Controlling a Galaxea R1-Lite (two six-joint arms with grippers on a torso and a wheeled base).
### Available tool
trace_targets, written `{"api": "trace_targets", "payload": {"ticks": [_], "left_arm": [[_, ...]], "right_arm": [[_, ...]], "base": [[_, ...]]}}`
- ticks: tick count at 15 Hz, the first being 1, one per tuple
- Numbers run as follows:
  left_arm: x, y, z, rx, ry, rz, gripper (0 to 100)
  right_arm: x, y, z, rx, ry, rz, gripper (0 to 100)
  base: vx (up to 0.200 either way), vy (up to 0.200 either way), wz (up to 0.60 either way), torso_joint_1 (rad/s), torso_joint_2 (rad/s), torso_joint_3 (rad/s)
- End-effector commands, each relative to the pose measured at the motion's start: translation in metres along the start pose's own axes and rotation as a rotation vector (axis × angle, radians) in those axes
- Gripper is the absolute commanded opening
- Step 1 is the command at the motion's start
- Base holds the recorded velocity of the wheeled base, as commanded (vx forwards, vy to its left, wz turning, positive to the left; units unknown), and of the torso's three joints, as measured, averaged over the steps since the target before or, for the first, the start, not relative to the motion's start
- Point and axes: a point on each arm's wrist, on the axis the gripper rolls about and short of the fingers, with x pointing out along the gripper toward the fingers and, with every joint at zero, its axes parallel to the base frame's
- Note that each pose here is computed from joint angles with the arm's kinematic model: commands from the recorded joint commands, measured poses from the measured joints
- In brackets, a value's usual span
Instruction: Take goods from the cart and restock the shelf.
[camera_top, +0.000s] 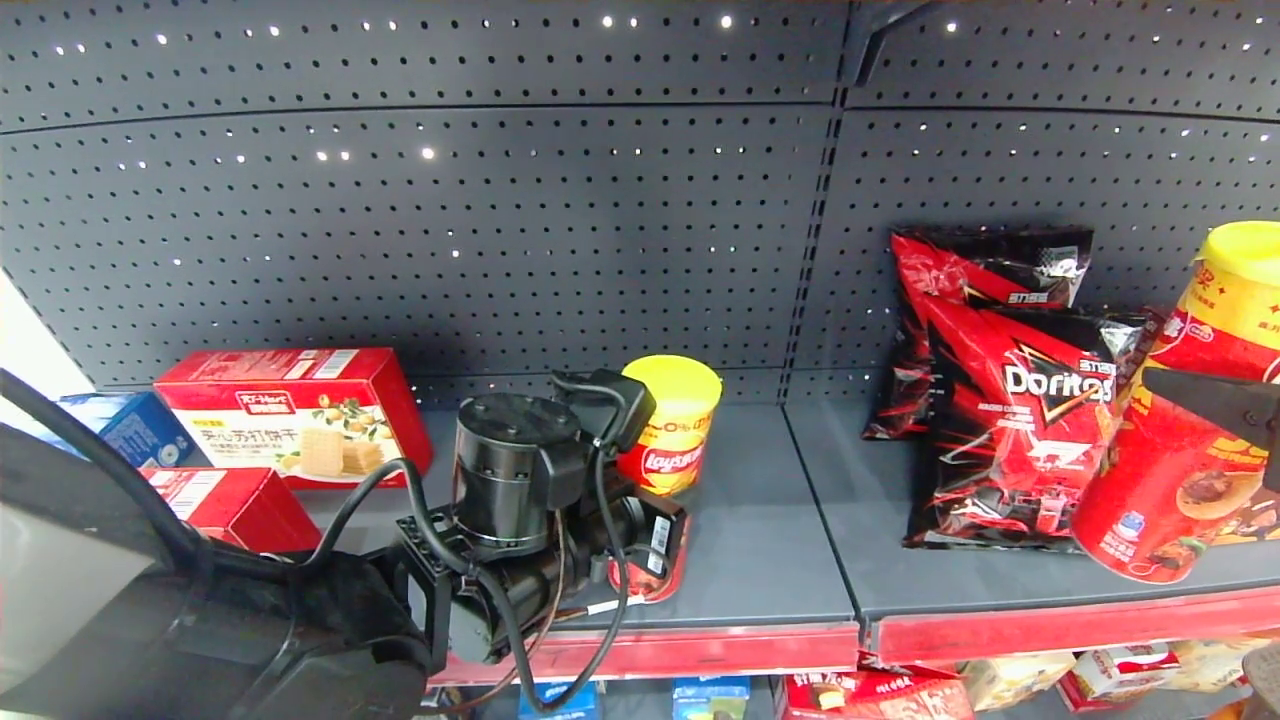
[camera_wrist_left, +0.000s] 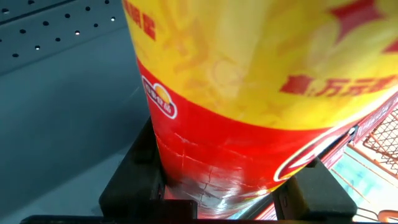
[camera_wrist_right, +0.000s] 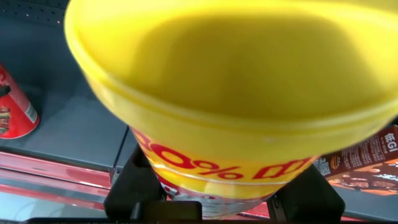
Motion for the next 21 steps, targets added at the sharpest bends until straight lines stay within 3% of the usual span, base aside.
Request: {"api": "trace_targets", "payload": {"ticks": [1, 4, 21], "left_arm": [[0.0003, 0.0005, 0.0008, -0.002, -0.003, 0.002, 0], [0.0000, 0.0010, 0.0010, -0.024, -0.005, 0.003, 0], [0.0005, 0.0051, 0.0010, -0.034, -0.010, 0.013, 0]], "right_arm": [[-0.0023, -0.0006, 0.0002, 0.000, -0.006, 0.000, 0], [-0.0023, -0.0006, 0.0002, 0.000, -0.006, 0.000, 0], [-0.0007, -0.0002, 0.0008, -0.001, -0.004, 0.000, 0]], "base": [[0.000, 0.000, 0.00, 0.000, 0.00, 0.000], [0.000, 0.000, 0.00, 0.000, 0.00, 0.000], [0.000, 0.000, 0.00, 0.000, 0.00, 0.000]]}}
